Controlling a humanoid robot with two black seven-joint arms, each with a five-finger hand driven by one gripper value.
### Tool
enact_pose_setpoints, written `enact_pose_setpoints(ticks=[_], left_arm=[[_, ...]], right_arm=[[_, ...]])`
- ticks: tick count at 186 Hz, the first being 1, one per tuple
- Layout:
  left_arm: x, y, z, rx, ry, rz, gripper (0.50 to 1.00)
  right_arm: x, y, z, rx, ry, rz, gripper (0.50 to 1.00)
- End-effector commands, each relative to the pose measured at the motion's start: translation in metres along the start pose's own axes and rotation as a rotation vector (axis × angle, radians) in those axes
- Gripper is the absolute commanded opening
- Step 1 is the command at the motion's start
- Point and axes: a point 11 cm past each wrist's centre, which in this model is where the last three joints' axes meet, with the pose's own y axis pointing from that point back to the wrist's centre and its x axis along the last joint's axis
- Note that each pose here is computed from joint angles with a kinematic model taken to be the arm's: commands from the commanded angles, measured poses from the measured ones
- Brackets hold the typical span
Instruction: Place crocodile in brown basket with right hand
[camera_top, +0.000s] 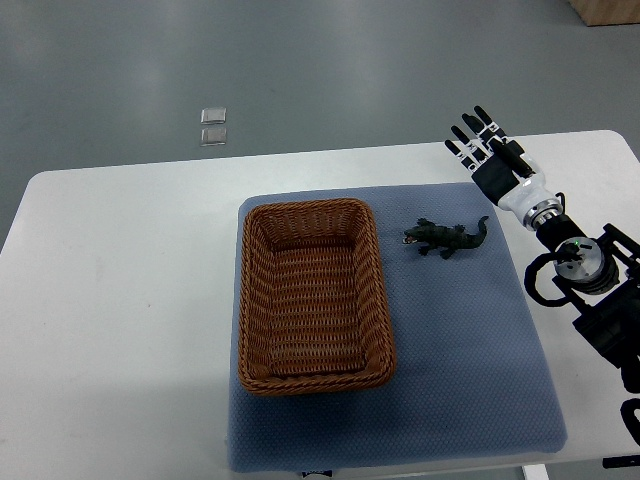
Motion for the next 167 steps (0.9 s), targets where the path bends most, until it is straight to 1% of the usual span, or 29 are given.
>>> enact_pose_setpoints(ticks=[1,16,36,50,77,106,127,145,167], left_arm=[[0.0,0.0,0.002,-0.003,0.001,0.0,1.0],[0.0,0.0,0.004,-0.008,0.003,0.0,1.0],[-0.002,0.0,0.004,-0.007,0.001,-0.008,1.0],[-0.004,0.0,0.003,-0.006,-0.006,-0.013,1.0],[-0.006,0.0,0.003,-0.005,-0.017,-0.021,1.0],[-0.004,0.0,0.006,-0.009,-0.014,-0.014,1.0],[-0.002,0.001,0.009,-0.014,-0.01,-0.008,1.0],[-0.002,0.001,0.009,-0.014,-0.01,-0.008,1.0],[-0.002,0.001,0.009,-0.014,-0.013,-0.01,1.0]], right_arm=[[-0.006,-0.003,-0.007,-0.051,0.149,-0.034,0.928],[-0.011,-0.001,-0.011,-0.14,0.308,-0.069,0.928],[-0.016,-0.003,-0.026,-0.201,0.497,-0.103,0.928],[-0.023,-0.005,-0.032,-0.267,0.671,-0.138,0.928],[-0.042,-0.01,-0.043,-0.453,1.151,-0.22,0.928],[-0.063,-0.018,-0.046,-0.633,1.529,-0.275,0.928],[-0.083,-0.024,-0.042,-0.733,1.703,-0.329,0.928],[-0.098,-0.029,-0.043,-0.768,1.8,-0.349,0.928],[-0.104,-0.028,-0.036,-0.82,1.855,-0.375,0.928]])
